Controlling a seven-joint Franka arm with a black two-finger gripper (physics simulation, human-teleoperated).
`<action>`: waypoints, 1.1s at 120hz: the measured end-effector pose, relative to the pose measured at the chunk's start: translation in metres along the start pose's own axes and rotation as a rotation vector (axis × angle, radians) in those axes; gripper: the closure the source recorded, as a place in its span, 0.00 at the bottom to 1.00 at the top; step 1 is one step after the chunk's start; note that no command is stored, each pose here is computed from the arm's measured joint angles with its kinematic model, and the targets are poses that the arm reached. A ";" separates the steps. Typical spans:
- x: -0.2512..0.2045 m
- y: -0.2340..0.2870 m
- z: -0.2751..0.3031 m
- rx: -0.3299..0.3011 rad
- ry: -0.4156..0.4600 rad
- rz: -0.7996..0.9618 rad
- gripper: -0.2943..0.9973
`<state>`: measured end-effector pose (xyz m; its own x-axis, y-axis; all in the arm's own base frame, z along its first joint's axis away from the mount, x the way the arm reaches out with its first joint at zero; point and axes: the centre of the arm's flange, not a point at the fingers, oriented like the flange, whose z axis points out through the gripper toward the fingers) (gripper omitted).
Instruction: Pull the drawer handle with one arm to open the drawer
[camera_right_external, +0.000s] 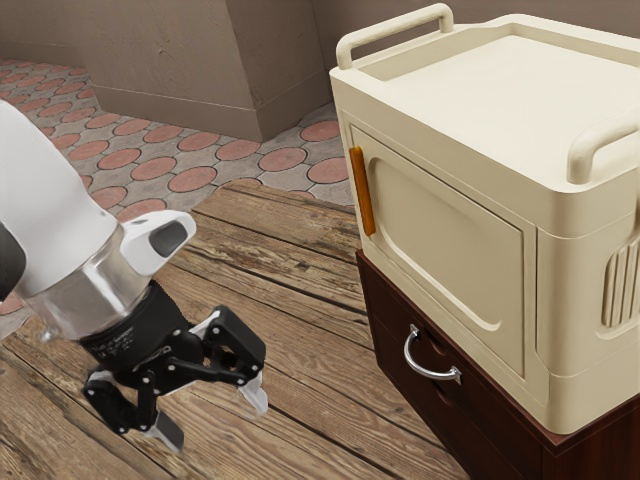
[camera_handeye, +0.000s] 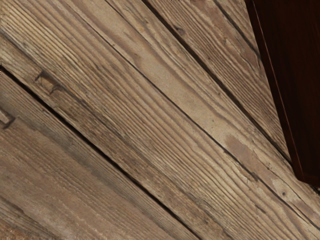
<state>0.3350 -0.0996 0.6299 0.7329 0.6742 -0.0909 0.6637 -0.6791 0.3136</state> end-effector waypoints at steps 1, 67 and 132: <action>0.001 0.000 0.001 0.000 0.000 -0.013 0.23; 0.029 0.063 0.041 -0.169 0.099 -0.331 0.23; 0.048 0.080 0.077 -0.131 0.183 -0.378 0.23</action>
<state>0.4352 -0.1442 0.5775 0.3953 0.9168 -0.0567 0.8470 -0.3399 0.4086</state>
